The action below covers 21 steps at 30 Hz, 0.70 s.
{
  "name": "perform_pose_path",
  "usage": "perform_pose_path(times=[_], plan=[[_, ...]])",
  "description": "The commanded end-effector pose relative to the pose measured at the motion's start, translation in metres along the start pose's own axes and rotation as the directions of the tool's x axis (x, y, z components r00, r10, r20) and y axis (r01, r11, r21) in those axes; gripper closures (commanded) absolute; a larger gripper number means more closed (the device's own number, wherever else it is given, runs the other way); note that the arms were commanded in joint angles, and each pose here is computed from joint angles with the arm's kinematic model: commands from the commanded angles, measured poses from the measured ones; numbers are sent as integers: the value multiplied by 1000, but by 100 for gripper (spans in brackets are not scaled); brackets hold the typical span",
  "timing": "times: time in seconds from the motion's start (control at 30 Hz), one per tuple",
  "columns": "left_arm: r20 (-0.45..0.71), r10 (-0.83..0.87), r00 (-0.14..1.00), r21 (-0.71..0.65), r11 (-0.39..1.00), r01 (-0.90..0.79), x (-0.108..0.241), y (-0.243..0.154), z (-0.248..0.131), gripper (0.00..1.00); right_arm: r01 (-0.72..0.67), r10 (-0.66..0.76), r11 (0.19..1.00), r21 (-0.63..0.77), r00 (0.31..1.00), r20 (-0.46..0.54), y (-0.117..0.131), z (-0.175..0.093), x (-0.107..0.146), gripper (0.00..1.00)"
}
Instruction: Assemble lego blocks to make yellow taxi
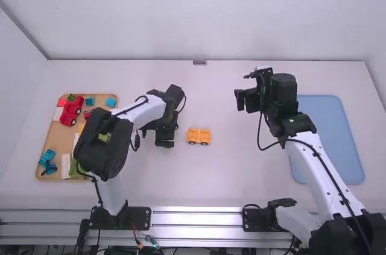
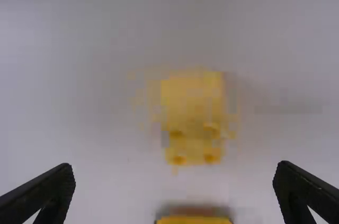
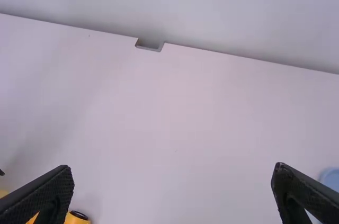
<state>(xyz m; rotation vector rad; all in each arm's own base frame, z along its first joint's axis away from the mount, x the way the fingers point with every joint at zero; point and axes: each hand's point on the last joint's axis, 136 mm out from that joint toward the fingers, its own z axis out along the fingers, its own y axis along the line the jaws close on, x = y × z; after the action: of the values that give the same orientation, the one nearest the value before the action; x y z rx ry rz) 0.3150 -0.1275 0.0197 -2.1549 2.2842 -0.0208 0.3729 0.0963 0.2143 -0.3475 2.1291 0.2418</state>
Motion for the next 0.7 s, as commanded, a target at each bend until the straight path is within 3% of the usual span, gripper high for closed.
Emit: perform_pose_path(times=[0.0, 0.17, 0.23, 0.27, 0.33, 0.37, 0.4, 0.43, 0.5, 0.67], plan=[[63, 234, 970, 86, 967, -239, -6, -30, -37, 0, 0, 0, 1000, -2, 1000, 26, 1, -3, -12, 2], [209, 666, 716, 67, 721, -690, -11, -60, -100, 1, 1, -1, 1000, -1, 1000, 27, 0, -3, -12, 2], [289, 813, 506, 32, 520, -854, -12, -76, -120, 1, 1, -1, 1000, -1, 1000, 27, 0, -3, -12, 2], [305, 836, 456, 20, 473, -881, -13, -80, -123, 1, 1, -1, 1000, -1, 1000, 27, 0, -3, -12, 2], [388, 900, 198, -82, 248, -965, -18, -98, -138, 1, 1, -1, 1000, -1, 1000, 27, 1, -3, -12, 2], [405, 909, 102, -139, 172, -975, -22, -103, -141, 1, 1, -1, 1000, -1, 1000, 27, 0, -3, -12, 1], [406, 910, 84, -150, 157, -976, -23, -103, -142, 0, 1, -1, 1000, -1, 1000, 27, 1, -3, -12, 2], [394, 917, -70, -239, 29, -971, -28, -107, -145, 0, 1, -1, 1000, -1, 1000, 28, 0, -3, -12, 1], [336, 907, -253, -319, -143, -937, -30, -106, -143, 0, 1, -1, 1000, -1, 1000, 27, 0, -3, -12, 1], [253, 814, -523, -396, -406, -823, -29, -113, -131, 1, 0, 0, 1000, -1, 1000, 26, 0, -3, -12, 2]])
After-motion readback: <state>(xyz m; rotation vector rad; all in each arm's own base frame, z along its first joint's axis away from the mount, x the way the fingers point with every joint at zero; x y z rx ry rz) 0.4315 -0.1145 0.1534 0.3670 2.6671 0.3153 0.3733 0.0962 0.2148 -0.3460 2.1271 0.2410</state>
